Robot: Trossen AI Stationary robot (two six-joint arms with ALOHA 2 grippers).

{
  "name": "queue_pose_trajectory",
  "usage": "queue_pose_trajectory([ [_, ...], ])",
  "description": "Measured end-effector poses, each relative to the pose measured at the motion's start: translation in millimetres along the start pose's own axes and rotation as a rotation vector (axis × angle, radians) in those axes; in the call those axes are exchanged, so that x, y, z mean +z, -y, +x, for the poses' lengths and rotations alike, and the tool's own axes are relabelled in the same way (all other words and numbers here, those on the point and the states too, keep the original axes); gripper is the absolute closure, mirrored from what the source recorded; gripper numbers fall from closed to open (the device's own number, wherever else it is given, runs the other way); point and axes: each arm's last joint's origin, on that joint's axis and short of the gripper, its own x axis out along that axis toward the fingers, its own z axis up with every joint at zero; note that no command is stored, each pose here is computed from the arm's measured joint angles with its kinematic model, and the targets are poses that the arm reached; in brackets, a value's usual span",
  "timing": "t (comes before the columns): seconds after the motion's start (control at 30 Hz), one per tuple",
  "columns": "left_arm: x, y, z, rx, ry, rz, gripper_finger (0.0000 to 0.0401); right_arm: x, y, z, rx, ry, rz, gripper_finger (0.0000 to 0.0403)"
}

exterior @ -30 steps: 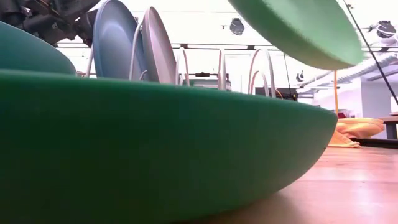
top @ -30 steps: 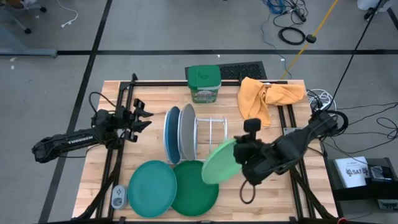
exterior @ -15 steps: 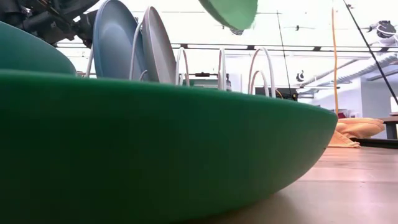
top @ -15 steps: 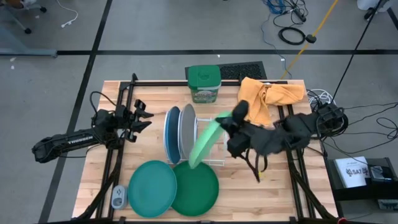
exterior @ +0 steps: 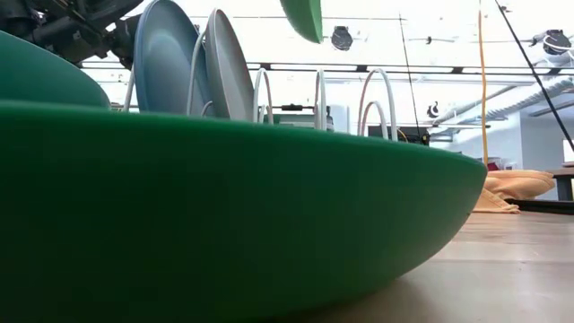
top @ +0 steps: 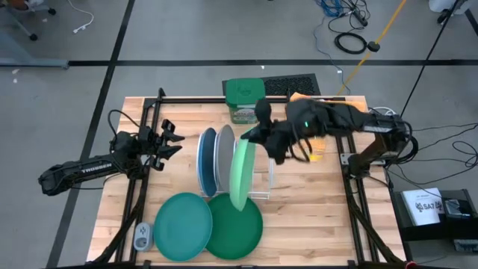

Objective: Sort dishes
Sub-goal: Put the light green plate in the dish rack

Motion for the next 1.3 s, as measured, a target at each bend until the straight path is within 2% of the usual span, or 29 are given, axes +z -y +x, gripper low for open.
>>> queue_pose_trajectory([
  [0.17, 0, 0, 0, 0.001, 0.0, 0.0, 0.0247, -27, 20, 3, 0.057, 0.15, 0.024, 0.0403],
  [0.47, -3, -1, 0, 0.011, -0.029, -0.018, 0.0247, -90, 29, 24, 0.105, 0.223, 0.075, 0.0403],
  [0.63, -3, -1, 0, 0.012, -0.03, -0.018, 0.0247, -136, 11, 48, 0.151, 0.246, 0.165, 0.0403],
  [0.77, -3, -1, 0, 0.011, -0.03, -0.011, 0.0248, -170, -6, 65, 0.113, 0.274, 0.221, 0.0403],
  [0.93, -3, -1, 0, 0.012, -0.029, -0.016, 0.0248, -207, -36, 76, 0.126, 0.257, 0.316, 0.0403],
  [1.1, -3, -1, 0, 0.012, -0.029, -0.016, 0.0247, -225, -57, 80, 0.155, 0.221, 0.389, 0.0394],
  [1.3, -3, -1, 0, 0.012, -0.029, -0.017, 0.0247, -231, -63, 82, 0.137, 0.147, 0.445, 0.0369],
])
